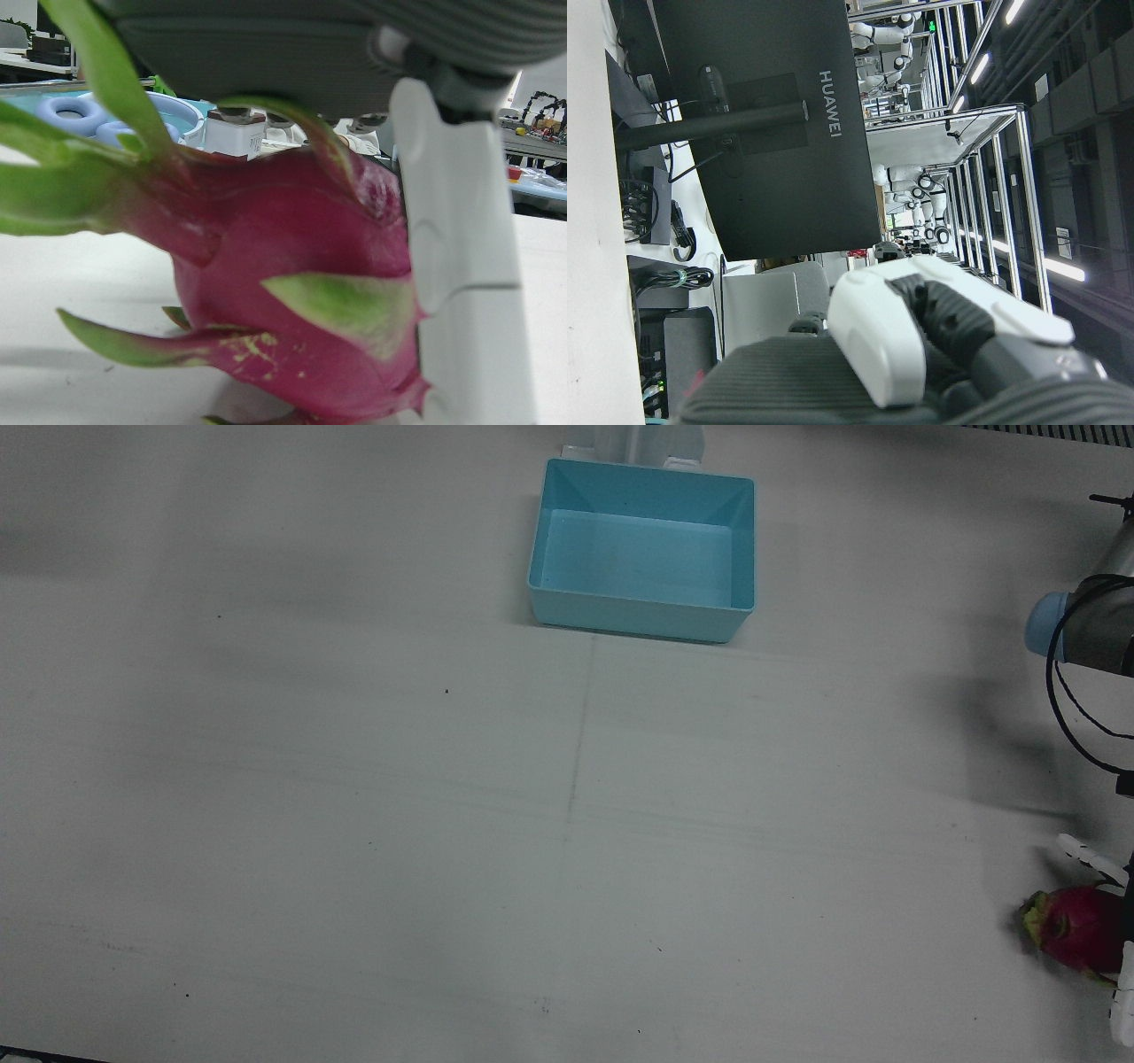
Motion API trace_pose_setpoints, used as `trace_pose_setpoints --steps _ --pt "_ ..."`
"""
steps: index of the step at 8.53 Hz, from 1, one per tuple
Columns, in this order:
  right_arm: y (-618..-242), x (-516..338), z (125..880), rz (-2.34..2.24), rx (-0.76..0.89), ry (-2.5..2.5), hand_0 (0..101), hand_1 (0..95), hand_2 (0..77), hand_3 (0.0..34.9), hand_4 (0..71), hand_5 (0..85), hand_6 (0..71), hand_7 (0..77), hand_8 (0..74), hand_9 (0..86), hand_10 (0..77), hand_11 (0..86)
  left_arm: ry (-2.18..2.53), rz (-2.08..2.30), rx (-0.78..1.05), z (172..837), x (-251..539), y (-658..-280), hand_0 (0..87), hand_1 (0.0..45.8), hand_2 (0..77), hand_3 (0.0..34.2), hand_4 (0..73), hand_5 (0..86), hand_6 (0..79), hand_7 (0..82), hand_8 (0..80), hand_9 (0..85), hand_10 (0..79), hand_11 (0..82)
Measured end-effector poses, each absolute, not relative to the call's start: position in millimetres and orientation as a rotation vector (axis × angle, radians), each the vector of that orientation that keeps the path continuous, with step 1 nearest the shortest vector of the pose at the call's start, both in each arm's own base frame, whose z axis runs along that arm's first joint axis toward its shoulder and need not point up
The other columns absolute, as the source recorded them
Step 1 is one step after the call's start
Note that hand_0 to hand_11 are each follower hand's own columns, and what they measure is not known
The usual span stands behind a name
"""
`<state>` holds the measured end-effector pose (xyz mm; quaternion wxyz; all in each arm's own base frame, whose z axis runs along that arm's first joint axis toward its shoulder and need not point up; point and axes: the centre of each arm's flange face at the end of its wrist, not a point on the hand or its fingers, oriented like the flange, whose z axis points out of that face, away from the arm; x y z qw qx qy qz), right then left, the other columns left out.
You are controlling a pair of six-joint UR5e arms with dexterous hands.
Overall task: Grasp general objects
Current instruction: 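Close the left hand fingers around the dragon fruit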
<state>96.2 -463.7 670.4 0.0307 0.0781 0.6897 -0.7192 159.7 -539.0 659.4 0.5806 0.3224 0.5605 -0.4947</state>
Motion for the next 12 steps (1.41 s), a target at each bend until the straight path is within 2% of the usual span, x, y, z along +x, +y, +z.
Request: trace_pose_setpoints --steps 12 --pt "-463.7 96.2 670.4 -2.216 0.241 2.126 0 94.9 77.4 0.0 0.0 0.0 0.0 0.0 0.0 0.5 0.0 0.5 1.248 -1.074 0.808 649.2 166.0 -548.3 57.2 0.5 0.5 0.3 0.0 1.6 0.0 0.5 1.1 0.5 1.1 0.5"
